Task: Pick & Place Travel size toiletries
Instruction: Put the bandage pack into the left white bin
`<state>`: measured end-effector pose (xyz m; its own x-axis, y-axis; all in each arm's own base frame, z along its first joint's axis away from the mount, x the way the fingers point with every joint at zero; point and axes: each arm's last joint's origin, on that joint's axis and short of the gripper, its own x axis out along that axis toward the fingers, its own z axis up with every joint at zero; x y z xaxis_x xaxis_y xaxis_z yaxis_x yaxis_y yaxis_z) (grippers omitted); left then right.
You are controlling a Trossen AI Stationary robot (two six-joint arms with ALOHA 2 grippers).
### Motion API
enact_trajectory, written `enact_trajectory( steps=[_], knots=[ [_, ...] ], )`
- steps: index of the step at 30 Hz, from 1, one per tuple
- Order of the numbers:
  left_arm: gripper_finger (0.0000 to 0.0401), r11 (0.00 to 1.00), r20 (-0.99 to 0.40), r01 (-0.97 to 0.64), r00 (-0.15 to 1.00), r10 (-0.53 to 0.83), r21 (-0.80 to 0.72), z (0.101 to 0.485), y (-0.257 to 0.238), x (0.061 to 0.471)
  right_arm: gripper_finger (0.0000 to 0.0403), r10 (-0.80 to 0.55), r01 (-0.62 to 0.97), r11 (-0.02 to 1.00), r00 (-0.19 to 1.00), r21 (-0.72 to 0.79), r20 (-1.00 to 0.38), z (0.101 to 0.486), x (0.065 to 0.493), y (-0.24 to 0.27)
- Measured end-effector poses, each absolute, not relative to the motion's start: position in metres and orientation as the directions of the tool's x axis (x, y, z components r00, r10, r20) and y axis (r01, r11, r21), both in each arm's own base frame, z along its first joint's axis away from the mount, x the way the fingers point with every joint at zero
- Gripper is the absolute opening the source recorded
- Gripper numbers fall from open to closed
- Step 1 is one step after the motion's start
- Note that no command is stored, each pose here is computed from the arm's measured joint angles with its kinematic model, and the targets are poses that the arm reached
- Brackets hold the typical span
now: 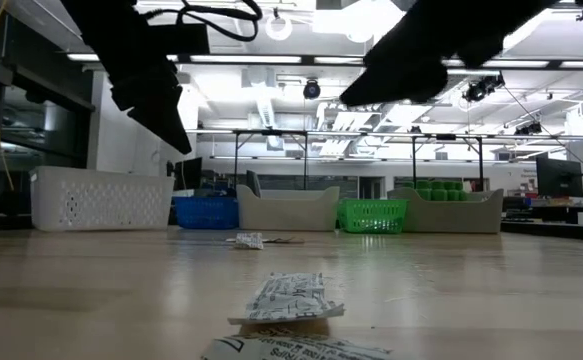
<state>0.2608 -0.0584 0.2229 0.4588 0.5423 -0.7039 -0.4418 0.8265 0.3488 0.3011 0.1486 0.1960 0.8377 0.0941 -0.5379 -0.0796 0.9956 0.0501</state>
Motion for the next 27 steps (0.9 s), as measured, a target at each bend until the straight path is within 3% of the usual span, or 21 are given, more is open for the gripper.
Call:
enact_trajectory(
  steps=[12, 22, 27],
  knots=[
    [0.0177, 0.827, -0.699, -0.451, 0.47, 0.539, 0.334, 0.222, -0.059, 0.264, 0.027, 0.126, -0.12, 0.992, 0.87, 0.043, -0.476, 0.114, 0.321, 0.192],
    [0.0177, 0.829, -0.697, -0.452, 0.477, 0.536, 0.329, 0.222, -0.059, 0.264, 0.027, 0.082, -0.107, 0.994, 0.87, -0.023, -0.487, 0.089, 0.346, 0.218],
    [0.0177, 0.837, -0.707, -0.445, 0.476, 0.523, 0.32, 0.222, -0.059, 0.264, 0.027, 0.015, -0.031, 0.999, 0.832, -0.02, -0.554, 0.087, 0.348, 0.216]
  ],
)
